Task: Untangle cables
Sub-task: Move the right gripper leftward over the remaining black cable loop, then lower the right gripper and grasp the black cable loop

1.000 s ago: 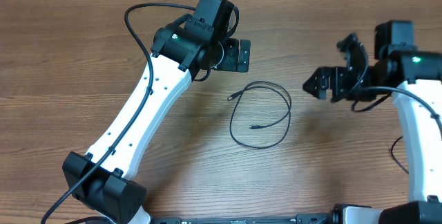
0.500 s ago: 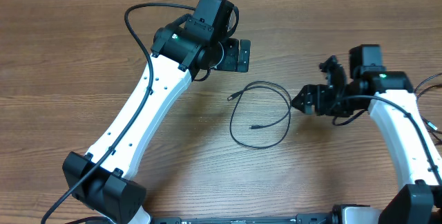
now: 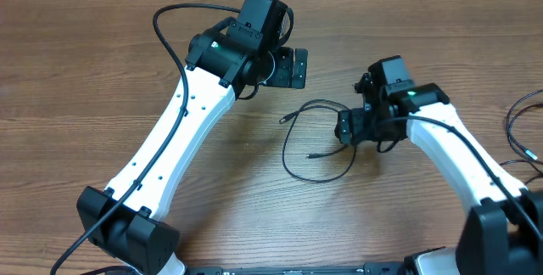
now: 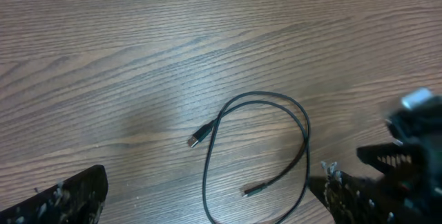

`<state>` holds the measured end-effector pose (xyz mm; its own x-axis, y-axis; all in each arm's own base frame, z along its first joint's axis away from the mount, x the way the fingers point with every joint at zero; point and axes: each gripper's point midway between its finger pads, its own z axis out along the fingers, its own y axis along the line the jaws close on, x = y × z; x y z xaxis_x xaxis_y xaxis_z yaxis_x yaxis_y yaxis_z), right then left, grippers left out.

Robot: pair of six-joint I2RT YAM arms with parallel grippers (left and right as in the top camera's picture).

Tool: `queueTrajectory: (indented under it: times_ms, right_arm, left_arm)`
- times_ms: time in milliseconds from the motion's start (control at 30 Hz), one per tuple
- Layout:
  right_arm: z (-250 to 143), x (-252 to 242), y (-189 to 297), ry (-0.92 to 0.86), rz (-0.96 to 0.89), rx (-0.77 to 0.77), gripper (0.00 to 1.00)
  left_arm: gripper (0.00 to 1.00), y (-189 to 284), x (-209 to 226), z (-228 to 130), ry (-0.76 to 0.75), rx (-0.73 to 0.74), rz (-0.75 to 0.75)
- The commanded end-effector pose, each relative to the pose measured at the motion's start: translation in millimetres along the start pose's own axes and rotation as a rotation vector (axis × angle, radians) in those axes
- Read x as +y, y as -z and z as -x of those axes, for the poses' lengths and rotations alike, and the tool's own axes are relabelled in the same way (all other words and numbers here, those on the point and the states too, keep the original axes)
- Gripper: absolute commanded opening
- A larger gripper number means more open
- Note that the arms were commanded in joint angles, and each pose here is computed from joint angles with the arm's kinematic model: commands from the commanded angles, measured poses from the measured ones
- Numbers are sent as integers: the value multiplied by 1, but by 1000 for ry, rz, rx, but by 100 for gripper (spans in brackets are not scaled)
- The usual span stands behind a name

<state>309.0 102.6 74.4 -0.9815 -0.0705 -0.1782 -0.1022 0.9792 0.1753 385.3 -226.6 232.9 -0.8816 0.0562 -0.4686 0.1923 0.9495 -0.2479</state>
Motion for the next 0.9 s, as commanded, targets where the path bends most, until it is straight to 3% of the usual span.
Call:
queueTrajectory:
  times_ms: [0,167,367,867]
  right_arm:
    - [-3,-1,-17,-21,-32,36,93]
    - [-11,2,-44,-3,-49,104,92]
    - [-14,-11,-62,-20,-124,137,80]
    - [10,-11,-65,-7,-125,38,81]
  left_arm:
    - [99,11,-5,5,9,-26,-21]
    - [99,11,-5,5,9,-26,-21]
    - [100,11,-5,5,9,-26,-21]
    - [100,11,-5,5,9,-26,-21]
